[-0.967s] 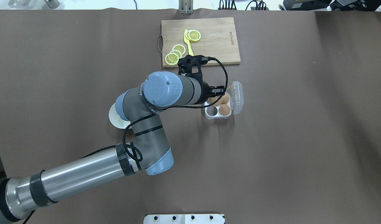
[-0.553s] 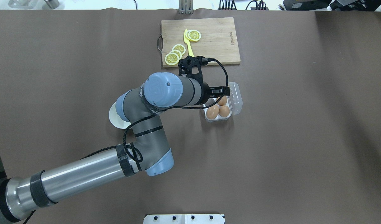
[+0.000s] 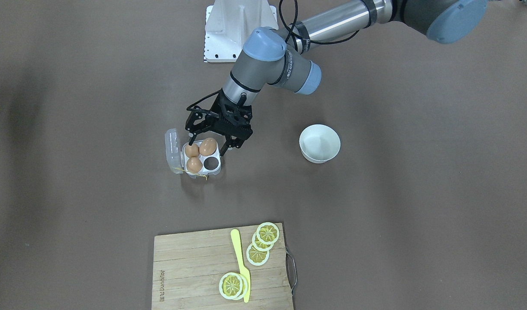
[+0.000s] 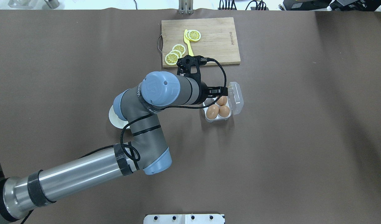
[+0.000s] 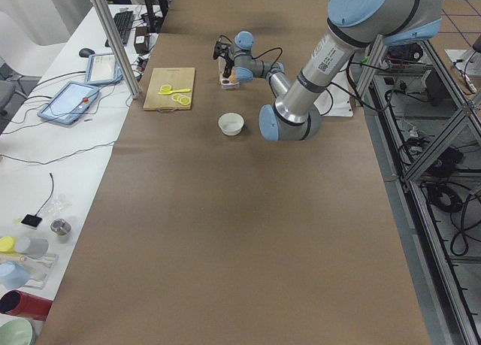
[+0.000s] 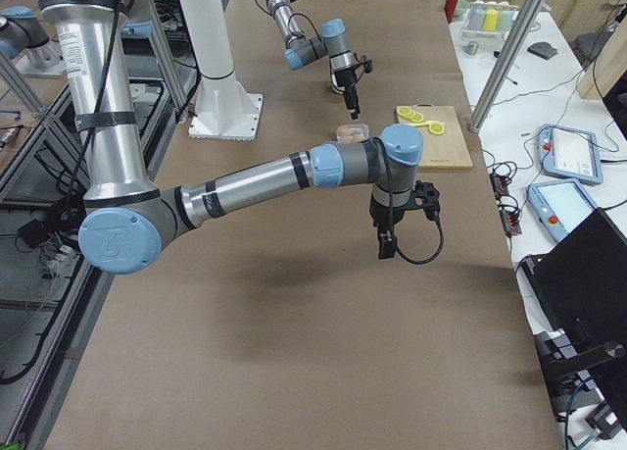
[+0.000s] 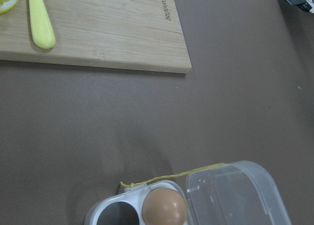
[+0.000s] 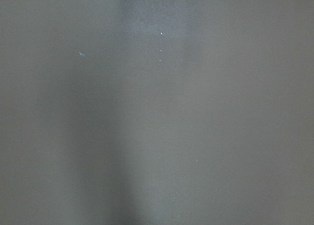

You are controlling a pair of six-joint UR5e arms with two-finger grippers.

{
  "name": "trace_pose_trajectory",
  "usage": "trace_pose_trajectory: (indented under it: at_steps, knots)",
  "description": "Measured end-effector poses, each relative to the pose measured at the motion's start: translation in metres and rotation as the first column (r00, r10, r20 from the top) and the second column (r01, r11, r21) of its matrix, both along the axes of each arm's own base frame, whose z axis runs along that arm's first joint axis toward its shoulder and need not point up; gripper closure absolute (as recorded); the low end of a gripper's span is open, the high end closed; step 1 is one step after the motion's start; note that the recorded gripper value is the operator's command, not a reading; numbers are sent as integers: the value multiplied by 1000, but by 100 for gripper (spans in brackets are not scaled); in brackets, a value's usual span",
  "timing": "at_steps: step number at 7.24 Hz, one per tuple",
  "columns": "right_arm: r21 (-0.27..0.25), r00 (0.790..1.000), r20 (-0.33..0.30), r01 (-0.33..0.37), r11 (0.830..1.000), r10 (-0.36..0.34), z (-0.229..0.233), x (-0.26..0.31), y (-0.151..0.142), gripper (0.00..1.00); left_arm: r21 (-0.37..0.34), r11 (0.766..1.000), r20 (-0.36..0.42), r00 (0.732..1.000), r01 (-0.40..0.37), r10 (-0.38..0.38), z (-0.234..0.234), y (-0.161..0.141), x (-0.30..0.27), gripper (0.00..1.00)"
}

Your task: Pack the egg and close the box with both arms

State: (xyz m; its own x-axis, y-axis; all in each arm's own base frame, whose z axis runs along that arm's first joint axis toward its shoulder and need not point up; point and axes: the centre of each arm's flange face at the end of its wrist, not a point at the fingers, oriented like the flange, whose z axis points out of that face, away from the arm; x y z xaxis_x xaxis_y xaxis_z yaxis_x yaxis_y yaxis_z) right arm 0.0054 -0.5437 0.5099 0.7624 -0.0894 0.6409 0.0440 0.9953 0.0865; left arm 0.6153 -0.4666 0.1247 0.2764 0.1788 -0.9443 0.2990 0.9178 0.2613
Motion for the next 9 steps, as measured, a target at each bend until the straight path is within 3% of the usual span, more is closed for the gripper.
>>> trace_pose_trajectory:
  at_steps: [3,6,9]
  knots:
    - [6,1000,12,3,1000,-3,-4,-1,0,0,-22,995,-4,995,-96,96,35,-16,-56,11]
    - [18,998,65,20,1000,-22,-15,-10,-1,0,-35,983,0,984,-179,179,80,-65,-177,11]
    - [22,998,56,31,999,-32,-12,-13,1,0,-21,983,152,971,-181,182,107,-78,-283,11]
